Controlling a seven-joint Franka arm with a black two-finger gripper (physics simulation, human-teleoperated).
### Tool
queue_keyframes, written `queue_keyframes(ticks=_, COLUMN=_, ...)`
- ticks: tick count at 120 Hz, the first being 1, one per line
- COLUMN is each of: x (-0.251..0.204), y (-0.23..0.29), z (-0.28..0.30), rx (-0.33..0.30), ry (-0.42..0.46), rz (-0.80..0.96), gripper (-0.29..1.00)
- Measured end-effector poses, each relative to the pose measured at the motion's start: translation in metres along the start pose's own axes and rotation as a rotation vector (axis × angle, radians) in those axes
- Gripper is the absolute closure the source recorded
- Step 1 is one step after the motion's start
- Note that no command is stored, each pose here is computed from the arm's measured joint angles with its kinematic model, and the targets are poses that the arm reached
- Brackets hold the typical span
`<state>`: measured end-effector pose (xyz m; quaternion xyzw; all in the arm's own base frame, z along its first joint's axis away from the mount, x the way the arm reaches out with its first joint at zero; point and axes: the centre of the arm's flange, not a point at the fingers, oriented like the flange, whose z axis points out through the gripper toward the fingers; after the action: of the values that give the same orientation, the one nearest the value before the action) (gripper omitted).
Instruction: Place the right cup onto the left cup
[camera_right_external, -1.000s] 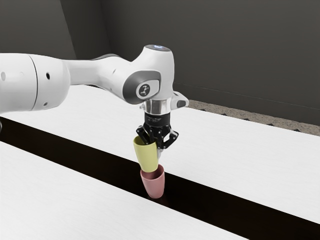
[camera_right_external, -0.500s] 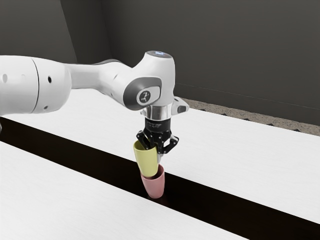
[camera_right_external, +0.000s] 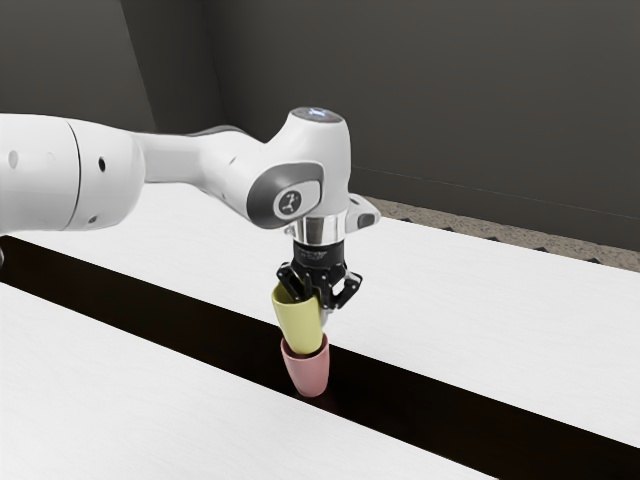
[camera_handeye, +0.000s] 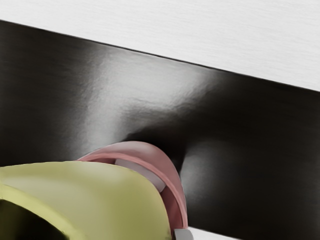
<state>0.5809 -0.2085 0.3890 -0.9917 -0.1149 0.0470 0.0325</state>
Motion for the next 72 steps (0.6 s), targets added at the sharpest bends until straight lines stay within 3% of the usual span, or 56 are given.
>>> queue_keyframes(ticks=16, x=0.000, y=0.000, z=0.002, rx=-0.006, ry=0.000, rz=-0.007, gripper=0.40)
queue_keyframes(ticks=30, x=0.000, y=-0.001, z=0.001, rx=-0.009, ry=0.003, rz=-0.013, gripper=0.24)
queue_keyframes(ticks=46, x=-0.001, y=-0.013, z=-0.026, rx=-0.023, ry=0.028, rz=-0.031, gripper=0.13)
queue_keyframes(ticks=72, x=-0.025, y=-0.036, z=-0.140, rx=-0.056, ry=0.173, rz=0.037, gripper=0.06)
